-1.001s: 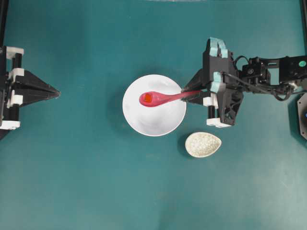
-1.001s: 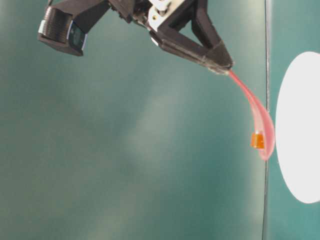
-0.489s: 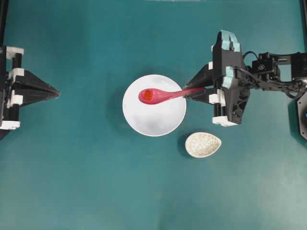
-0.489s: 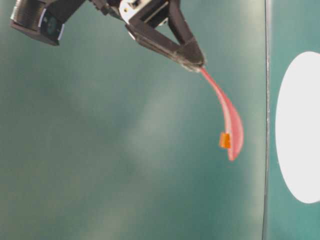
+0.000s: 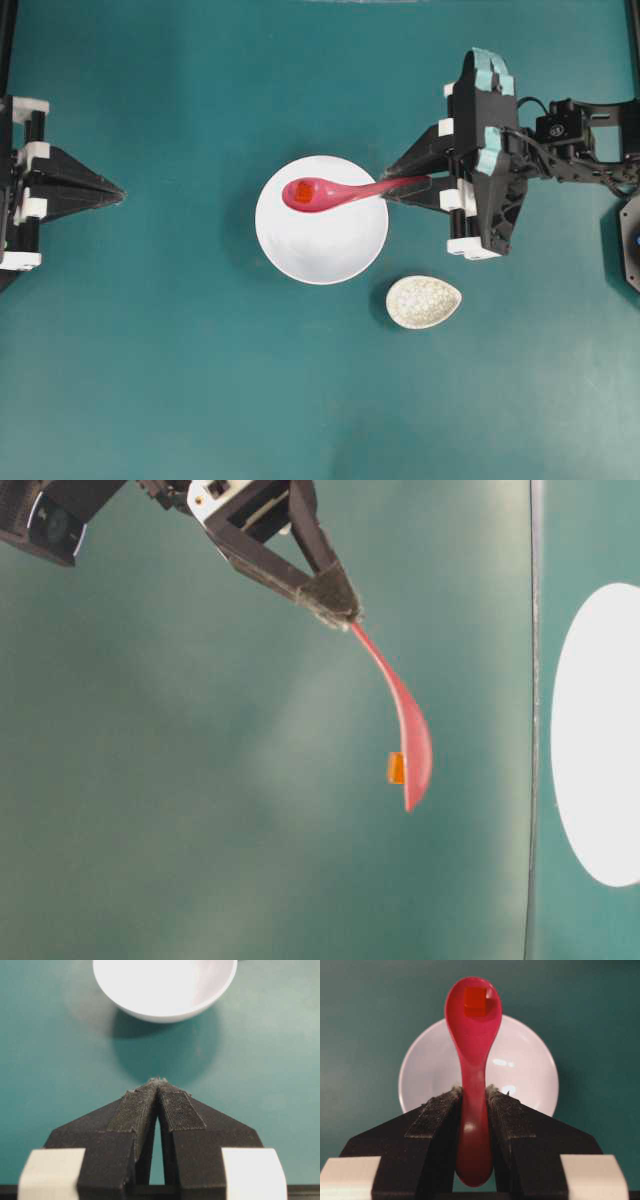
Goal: Grip the spoon and scoop the red block from the bowl with right arm.
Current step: 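Raise the spoon holding the red cube above the white bowl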
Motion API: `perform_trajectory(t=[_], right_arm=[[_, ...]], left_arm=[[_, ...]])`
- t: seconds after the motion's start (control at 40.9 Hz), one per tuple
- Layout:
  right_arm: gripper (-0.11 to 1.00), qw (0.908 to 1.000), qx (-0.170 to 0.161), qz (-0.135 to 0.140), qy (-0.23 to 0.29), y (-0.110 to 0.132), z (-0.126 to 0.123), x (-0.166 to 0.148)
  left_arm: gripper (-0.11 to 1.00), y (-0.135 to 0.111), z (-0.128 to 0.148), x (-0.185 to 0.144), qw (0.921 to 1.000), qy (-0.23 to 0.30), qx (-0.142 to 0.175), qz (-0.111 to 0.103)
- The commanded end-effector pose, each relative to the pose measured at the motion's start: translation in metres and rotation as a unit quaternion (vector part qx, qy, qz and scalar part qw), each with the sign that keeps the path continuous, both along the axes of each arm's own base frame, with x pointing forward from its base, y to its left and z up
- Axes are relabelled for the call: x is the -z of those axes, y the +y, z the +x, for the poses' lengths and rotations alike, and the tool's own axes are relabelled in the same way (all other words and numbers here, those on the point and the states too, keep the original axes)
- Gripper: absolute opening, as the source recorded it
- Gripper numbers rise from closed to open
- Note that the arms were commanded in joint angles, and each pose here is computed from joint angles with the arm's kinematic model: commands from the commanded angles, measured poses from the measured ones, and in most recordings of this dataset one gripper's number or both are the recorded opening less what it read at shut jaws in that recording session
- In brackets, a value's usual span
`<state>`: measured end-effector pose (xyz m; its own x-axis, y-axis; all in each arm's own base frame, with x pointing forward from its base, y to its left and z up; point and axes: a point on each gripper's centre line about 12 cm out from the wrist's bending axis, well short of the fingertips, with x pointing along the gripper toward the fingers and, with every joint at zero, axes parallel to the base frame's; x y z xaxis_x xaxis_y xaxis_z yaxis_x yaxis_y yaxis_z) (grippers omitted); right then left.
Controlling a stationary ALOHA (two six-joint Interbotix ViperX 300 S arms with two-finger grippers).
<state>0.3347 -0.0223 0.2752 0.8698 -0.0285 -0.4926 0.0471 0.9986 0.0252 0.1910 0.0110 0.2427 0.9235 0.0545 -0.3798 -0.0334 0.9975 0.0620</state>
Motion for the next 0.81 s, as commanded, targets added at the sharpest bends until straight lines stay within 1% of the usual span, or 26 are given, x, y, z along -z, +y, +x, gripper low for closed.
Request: perform_trajectory(t=[0.0,0.782], right_arm=[[0.25,0.9996,-0.001,-0.001,-0.028,0.001,0.0004,-0.0195],[0.25,0.9995,0.0,-0.001,-0.032,0.0009,-0.0002,-0.0214]], left_arm=[[0.0,0.0008,0.0027,-0.0083,0.9999,-0.012,-0.001,0.001],[0.0,0.0008,0.0021,-0.0081,0.9999,-0.012,-0.001,0.002]])
